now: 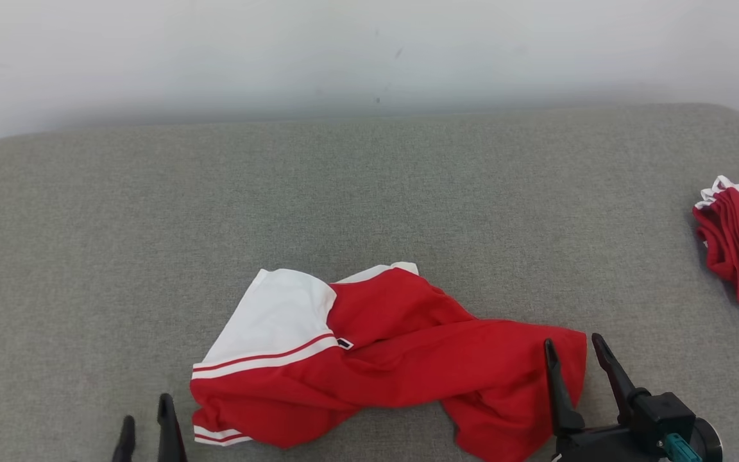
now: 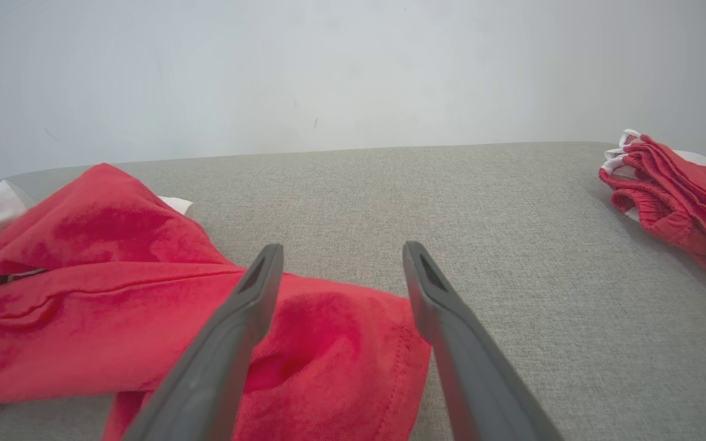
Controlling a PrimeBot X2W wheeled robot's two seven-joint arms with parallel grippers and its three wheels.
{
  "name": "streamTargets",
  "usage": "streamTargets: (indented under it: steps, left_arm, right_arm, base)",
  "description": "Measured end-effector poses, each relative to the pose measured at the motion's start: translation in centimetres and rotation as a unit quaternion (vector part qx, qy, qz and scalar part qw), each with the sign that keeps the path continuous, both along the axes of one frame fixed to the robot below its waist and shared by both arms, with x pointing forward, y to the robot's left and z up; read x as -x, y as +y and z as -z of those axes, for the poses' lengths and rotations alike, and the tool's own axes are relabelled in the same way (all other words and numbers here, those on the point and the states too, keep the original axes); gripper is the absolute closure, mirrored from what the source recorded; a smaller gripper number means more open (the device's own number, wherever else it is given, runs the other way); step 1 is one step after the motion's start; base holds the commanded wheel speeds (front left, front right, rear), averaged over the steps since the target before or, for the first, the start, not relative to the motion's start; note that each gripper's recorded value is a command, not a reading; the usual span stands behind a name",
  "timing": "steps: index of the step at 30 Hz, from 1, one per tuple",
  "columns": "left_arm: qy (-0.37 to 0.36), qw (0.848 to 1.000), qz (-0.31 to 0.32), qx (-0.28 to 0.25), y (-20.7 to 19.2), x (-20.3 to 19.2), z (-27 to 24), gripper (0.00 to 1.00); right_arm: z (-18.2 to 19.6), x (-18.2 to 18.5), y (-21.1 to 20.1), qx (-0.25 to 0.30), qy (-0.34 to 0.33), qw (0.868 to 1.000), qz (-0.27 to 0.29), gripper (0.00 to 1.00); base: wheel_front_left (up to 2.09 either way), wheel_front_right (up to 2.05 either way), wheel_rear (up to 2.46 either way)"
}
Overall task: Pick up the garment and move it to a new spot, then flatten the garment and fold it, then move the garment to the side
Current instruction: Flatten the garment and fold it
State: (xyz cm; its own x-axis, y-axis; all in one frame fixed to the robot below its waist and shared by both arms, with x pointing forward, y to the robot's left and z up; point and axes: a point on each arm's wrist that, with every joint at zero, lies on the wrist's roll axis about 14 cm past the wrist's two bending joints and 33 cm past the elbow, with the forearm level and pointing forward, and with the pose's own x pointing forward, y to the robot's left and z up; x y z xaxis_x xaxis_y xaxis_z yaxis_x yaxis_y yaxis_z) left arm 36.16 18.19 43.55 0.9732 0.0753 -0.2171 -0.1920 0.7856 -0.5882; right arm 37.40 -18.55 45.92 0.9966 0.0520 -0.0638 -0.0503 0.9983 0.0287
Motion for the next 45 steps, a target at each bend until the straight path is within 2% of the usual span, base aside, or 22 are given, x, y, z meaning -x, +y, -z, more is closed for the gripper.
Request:
streamTargets:
  steps: [3, 7, 12, 19, 25, 32, 37, 42, 45]
  left_arm:
    - [-0.012, 0.999, -0.005, -0.047, 1.2, 0.0, -1.0, 0.0]
    - [-0.072, 0.991, 0.014, -0.108, 1.1, -0.7, -4.3, 0.0]
    - [-0.17, 0.964, 0.056, -0.196, -0.5, -1.9, -9.5, 0.0]
    - [-0.176, 0.942, 0.101, -0.266, -2.5, -1.3, -8.9, 0.0]
    - [-0.145, 0.944, 0.118, -0.27, -3.1, -0.6, -6.6, 0.0]
    - [-0.133, 0.947, 0.119, -0.266, -2.9, -0.2, -5.8, 0.0]
    - [-0.124, 0.949, 0.122, -0.261, -3.1, -0.2, -5.1, 0.0]
    - [-0.117, 0.95, 0.128, -0.258, -3.2, -0.2, -4.5, 0.0]
    - [-0.111, 0.952, 0.125, -0.258, -2.9, -0.1, -4.2, 0.0]
  right_arm:
    - [-0.1, 0.1, -0.1, 0.0, -0.001, 1.0, 0.001, 0.0]
    - [-0.4, 0.0, -0.2, 0.004, -0.006, 1.0, 0.002, 0.0]
    - [-0.8, -0.2, -0.1, 0.005, -0.013, 1.0, 0.0, 0.0]
    - [-0.5, 0.1, -0.1, -0.001, -0.002, 1.0, 0.001, 0.0]
    - [1.9, 0.3, -0.7, -0.007, 0.093, 0.996, 0.01, 0.0]
    - [1.0, -0.9, -2.8, -0.042, 0.178, 0.982, 0.039, 0.0]
    - [2.0, -0.9, -3.2, -0.077, 0.253, 0.964, 0.041, 0.0]
    - [4.1, -0.2, -3.1, -0.068, 0.329, 0.941, 0.039, 0.0]
    - [4.8, -0.1, -2.6, -0.073, 0.348, 0.934, 0.031, 0.0]
  base:
    - [0.0, 0.0, 0.0]
    - [0.0, 0.0, 0.0]
    - [0.0, 0.0, 0.0]
    - [0.0, 0.0, 0.0]
    - [0.0, 0.0, 0.0]
    - [0.0, 0.0, 0.0]
    - [0.0, 0.0, 0.0]
    - [0.0, 0.0, 0.0]
    - [0.0, 0.0, 0.0]
